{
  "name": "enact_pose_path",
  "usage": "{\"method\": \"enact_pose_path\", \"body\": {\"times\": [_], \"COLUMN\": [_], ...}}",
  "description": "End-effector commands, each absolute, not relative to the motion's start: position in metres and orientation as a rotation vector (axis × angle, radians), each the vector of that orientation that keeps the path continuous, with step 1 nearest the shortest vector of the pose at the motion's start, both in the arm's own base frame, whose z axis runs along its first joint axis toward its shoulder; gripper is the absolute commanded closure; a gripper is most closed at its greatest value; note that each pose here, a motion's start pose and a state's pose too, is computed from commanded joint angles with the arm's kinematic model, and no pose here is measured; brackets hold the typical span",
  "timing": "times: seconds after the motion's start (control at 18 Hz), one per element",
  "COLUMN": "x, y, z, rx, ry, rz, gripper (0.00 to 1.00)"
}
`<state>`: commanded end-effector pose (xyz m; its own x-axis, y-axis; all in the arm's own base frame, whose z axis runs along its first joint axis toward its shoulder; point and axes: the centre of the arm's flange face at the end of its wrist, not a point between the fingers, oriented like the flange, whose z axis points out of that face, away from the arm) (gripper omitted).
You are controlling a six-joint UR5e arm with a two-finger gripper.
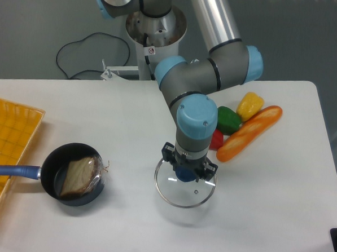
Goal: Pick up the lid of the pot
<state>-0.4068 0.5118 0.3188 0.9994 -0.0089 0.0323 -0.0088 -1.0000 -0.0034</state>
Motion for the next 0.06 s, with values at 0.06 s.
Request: {"method": "enact_pose_path", "body": {"times": [0.06], "x": [-0.4067], "y": [0.5115], "z": [0.3186], "rx": [-3.14], "ry": [0.016], "rz": [-0.051], "gripper": [0.48]}}
